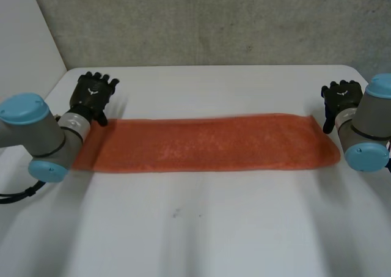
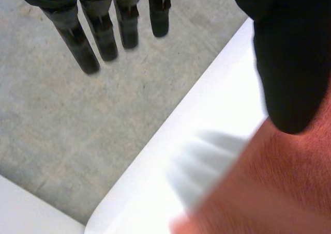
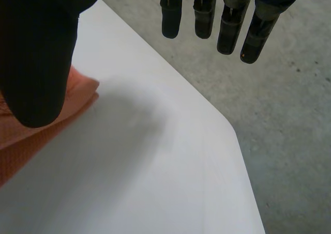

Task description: Fold the laundry

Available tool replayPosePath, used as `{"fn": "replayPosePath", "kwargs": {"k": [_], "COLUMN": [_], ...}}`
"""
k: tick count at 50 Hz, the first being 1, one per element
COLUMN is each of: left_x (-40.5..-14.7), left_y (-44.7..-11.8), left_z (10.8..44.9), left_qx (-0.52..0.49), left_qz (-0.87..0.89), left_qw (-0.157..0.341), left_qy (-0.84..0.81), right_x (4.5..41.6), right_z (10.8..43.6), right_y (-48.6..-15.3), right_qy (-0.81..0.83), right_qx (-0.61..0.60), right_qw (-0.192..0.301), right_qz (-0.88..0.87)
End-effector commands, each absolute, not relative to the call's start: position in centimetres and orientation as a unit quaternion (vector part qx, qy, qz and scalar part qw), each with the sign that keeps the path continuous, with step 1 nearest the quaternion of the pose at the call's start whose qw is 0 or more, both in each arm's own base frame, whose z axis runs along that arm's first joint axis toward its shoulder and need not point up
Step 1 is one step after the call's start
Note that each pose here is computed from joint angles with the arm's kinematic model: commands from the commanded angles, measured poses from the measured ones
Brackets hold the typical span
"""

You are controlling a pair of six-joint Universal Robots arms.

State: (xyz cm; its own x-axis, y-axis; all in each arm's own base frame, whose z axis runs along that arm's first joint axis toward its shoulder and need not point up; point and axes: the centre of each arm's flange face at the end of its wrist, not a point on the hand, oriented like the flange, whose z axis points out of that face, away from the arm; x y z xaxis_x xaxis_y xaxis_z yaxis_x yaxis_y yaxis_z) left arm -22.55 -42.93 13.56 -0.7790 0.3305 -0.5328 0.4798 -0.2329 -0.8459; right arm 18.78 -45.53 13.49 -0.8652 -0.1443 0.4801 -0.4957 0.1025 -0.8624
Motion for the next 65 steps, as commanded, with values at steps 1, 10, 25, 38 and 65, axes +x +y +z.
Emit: {"fn": "replayPosePath", "kwargs": {"k": [1, 10, 25, 38, 65], "left_x": [-22.8, -21.5, -20.3, -20.1, -20.2], "left_y": [-41.3, -37.6, -31.1, -30.9, -30.5], "left_z": [14.8, 17.8, 17.4, 16.9, 16.7], "left_qx": [0.328, 0.320, 0.309, 0.293, 0.294], "left_qz": [-0.716, -0.712, -0.680, -0.675, -0.670], "left_qw": [0.053, 0.053, 0.024, 0.010, 0.008], "left_qy": [0.615, 0.623, 0.664, 0.677, 0.681], "right_x": [18.0, 18.2, 16.3, 15.1, 3.7], "right_z": [15.3, 19.1, 15.9, 12.3, 17.9], "right_y": [-44.8, -39.2, -34.7, -36.7, -42.4], "right_qy": [-0.740, -0.761, -0.796, -0.792, -0.756], "right_qx": [0.177, 0.211, 0.242, 0.265, 0.179], "right_qw": [0.130, 0.073, 0.015, 0.050, 0.249], "right_qz": [0.636, 0.609, 0.555, 0.548, 0.578]}}
